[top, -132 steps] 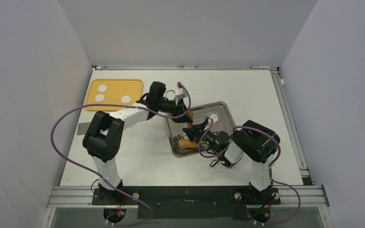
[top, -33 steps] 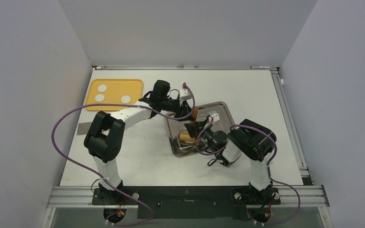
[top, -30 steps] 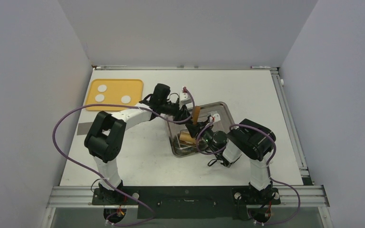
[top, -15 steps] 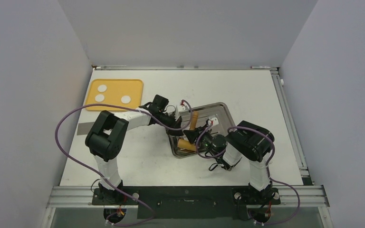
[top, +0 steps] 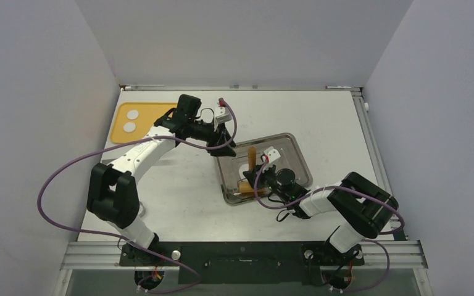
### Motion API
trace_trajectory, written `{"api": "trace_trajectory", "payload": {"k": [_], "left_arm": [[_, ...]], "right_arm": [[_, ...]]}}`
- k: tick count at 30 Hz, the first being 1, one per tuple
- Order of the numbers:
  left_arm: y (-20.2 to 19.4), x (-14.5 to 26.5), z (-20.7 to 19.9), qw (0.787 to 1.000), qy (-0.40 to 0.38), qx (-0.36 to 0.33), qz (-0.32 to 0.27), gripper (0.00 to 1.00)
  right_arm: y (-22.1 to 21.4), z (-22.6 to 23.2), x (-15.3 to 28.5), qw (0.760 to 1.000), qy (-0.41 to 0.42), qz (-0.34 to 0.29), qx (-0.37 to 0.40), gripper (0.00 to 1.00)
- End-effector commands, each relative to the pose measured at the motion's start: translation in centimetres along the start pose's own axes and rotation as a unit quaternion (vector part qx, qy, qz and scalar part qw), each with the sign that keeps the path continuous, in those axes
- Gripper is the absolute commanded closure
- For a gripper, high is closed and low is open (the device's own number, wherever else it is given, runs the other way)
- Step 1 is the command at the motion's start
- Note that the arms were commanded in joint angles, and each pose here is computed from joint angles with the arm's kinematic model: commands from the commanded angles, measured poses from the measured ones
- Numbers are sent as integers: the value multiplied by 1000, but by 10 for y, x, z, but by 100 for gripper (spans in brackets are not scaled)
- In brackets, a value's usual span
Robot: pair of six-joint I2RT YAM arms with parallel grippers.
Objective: Roll out the dumpling wrappers from the dough
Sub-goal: Flatten out the dough on the work surface.
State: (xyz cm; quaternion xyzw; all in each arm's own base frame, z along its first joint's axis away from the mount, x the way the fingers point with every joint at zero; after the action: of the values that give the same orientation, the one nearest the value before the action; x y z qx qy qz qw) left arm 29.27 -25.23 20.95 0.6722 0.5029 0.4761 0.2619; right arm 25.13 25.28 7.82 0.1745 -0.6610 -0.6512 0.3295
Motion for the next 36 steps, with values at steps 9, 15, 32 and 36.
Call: {"api": "trace_trajectory", "payload": {"k": [9, 15, 32, 36], "left_arm": [[47, 24, -48, 995, -77, -27, -52, 41], [60, 18, -67, 993, -95, -47, -51, 41], [74, -12, -39, 994, -44, -60, -82, 49], [73, -16, -35, 993, -44, -58, -91, 50]], "right_arm": [[108, 22, 2, 983, 86, -152, 64, 92], [130, 28, 0, 973, 105, -196, 68, 92], [157, 45, 3, 957, 141, -245, 66, 92], [159, 48, 1, 956, 150, -244, 66, 92]]}}
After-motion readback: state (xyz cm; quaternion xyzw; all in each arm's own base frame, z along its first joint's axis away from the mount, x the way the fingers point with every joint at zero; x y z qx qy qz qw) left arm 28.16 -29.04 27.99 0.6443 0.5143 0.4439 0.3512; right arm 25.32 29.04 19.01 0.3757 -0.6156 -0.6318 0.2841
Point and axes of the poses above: each gripper's point midway between its finger pads, its own x axis back along the fingers, its own z axis along the line the jaws close on, y = z × x, the point moved 4 cm from there along x, back along the fingers, and after that the axes turned 9 degrees about x, right-handed, at the moved point
